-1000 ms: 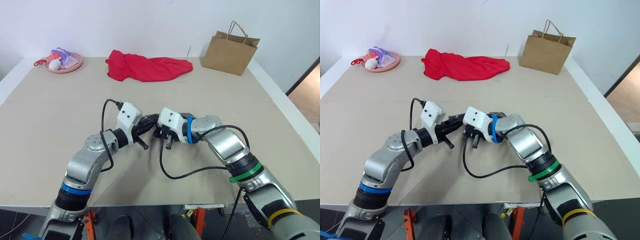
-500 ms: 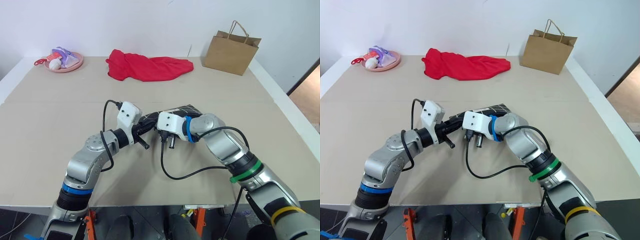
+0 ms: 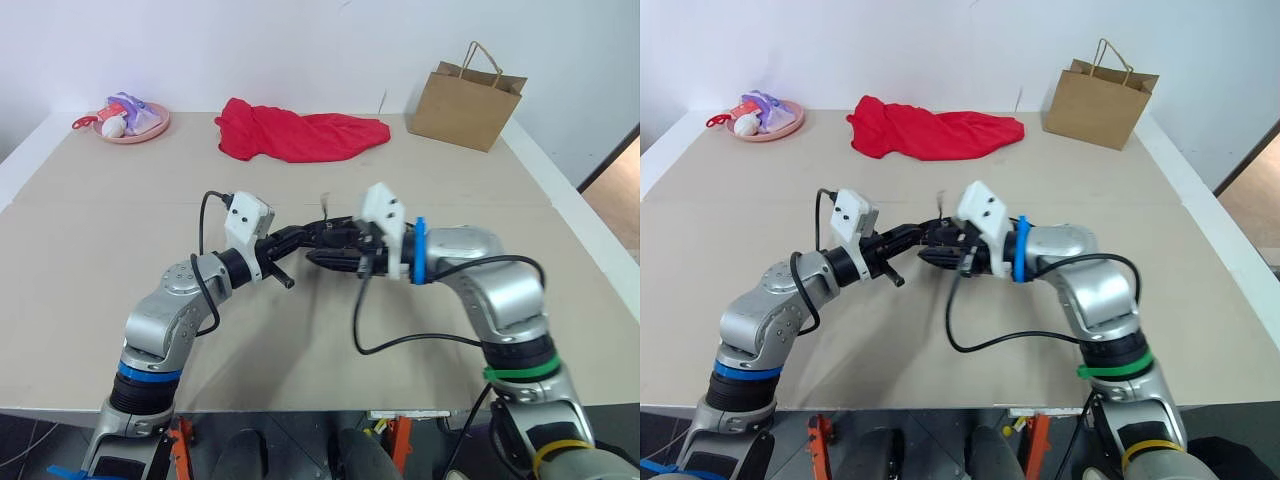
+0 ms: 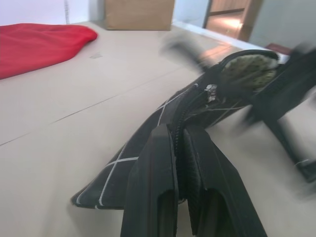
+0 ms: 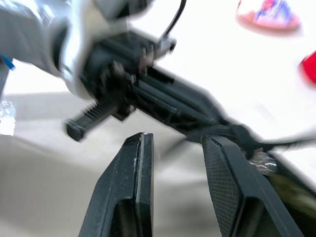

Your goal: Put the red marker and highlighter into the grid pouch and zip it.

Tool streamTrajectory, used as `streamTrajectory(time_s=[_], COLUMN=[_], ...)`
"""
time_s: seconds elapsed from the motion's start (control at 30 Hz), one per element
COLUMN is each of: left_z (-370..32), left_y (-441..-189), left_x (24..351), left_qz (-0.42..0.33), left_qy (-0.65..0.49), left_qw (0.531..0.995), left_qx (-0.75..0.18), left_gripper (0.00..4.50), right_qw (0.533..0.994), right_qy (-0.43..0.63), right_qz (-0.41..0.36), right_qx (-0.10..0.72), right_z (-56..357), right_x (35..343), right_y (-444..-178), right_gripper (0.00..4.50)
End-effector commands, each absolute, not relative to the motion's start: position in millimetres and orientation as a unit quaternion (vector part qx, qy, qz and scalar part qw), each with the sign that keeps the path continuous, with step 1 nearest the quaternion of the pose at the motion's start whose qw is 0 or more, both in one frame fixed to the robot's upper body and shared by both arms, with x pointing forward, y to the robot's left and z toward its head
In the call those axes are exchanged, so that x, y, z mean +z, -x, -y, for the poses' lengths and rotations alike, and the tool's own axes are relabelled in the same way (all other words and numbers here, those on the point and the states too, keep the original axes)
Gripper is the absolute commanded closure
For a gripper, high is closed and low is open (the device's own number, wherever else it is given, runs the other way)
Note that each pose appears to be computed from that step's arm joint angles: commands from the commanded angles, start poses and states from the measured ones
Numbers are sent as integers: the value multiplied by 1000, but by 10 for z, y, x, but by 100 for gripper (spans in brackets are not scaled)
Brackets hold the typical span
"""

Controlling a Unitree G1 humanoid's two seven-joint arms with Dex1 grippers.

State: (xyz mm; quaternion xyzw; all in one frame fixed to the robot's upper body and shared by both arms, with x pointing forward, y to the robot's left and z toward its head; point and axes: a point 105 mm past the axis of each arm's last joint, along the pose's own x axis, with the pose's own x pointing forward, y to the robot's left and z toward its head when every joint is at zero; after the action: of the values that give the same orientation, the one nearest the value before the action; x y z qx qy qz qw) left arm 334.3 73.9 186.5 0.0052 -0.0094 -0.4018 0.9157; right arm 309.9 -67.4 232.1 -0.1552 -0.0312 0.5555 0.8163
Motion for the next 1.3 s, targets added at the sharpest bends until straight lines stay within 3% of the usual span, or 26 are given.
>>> streamTrajectory(time_s=[0.03, 0.13, 0.33, 0.5, 0.63, 0.9, 1.3], left_z=[-772, -773, -777, -806, -801, -758, -762], left_y=[-3311, -3309, -3305, -3304, -3300, -3265, -3255], left_x=[1999, 1986, 1983, 1982, 1998, 1972, 1984], left_qz=[39, 36, 36, 36, 33, 16, 18], left_qy=[-9, -11, -14, -8, 17, 27, 35], left_qw=[915, 914, 914, 917, 915, 905, 907], left_qx=[-402, -403, -403, -397, -401, -424, -419], left_gripper=[450, 450, 450, 450, 450, 450, 450], right_qw=[815, 819, 816, 834, 855, 893, 906], right_qy=[127, 105, 13, 70, 63, 57, 70], right_qz=[94, 104, 160, -20, -82, -82, -26], right_qx=[557, 554, 555, 546, 509, 440, 416], right_z=[827, 884, 1154, 1170, 1037, 727, 467], right_x=[2624, 2675, 3124, 2313, 1908, 1693, 1858], right_y=[-2939, -2909, -2725, -2579, -2625, -3057, -3390], right_gripper=[275, 275, 275, 275, 275, 275, 275])
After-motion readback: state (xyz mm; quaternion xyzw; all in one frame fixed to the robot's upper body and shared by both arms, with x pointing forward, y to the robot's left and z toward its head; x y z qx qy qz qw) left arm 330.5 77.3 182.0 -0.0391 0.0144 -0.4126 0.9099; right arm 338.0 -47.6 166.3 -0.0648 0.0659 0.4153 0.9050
